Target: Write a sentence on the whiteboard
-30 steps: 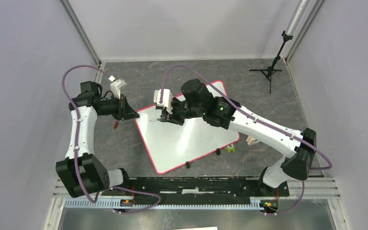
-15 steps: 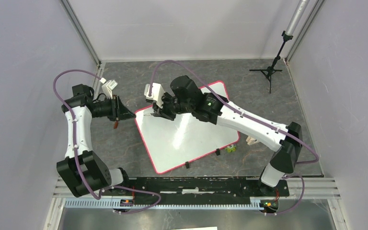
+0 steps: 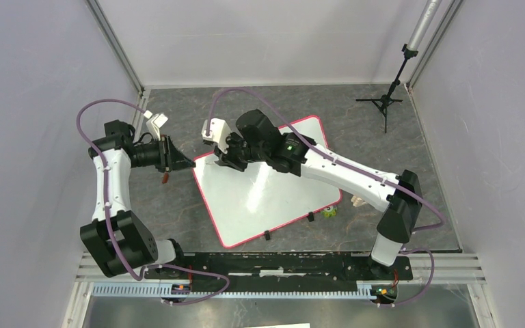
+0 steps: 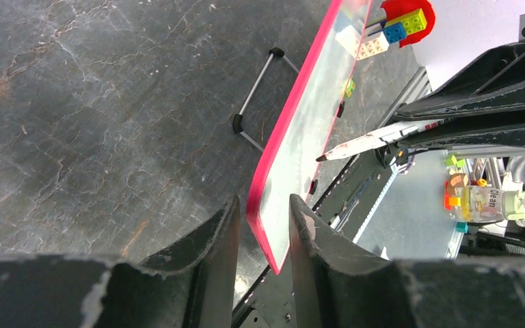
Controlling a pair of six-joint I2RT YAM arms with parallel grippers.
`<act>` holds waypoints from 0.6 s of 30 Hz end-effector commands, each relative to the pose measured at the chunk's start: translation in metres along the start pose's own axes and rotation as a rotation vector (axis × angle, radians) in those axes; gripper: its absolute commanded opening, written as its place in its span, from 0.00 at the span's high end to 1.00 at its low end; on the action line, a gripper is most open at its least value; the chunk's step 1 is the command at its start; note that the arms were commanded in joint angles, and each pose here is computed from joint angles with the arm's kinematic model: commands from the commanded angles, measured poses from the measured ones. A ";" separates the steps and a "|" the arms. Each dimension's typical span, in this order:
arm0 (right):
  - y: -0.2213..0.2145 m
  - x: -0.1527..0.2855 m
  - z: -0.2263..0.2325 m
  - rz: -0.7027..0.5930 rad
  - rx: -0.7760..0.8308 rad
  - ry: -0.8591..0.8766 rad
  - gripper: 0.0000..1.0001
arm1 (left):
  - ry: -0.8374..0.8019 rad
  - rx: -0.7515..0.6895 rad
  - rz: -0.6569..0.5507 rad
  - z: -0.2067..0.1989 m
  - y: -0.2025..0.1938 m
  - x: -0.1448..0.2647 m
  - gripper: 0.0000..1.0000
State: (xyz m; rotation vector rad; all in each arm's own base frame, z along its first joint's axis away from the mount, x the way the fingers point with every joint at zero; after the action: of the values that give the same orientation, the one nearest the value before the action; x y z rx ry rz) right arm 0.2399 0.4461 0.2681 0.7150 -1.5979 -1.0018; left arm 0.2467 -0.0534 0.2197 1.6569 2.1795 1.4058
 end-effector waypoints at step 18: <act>0.016 -0.014 -0.013 -0.032 0.014 -0.053 1.00 | -0.050 -0.087 -0.025 -0.008 0.012 -0.001 0.75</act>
State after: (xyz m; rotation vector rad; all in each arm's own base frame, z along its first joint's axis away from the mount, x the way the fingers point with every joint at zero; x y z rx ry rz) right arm 0.2522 0.4584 0.2632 0.6960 -1.6179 -1.0157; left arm 0.2470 -0.0560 0.2195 1.6605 2.1542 1.3985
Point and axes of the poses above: each gripper's point midway between its finger pads, its own x axis back along the fingers, its own z axis along the line the jaws close on, y = z × x, the point moved 1 cm from there along x, back along the fingers, and after that the axes turned 5 degrees about -x, right-handed, at the moved point
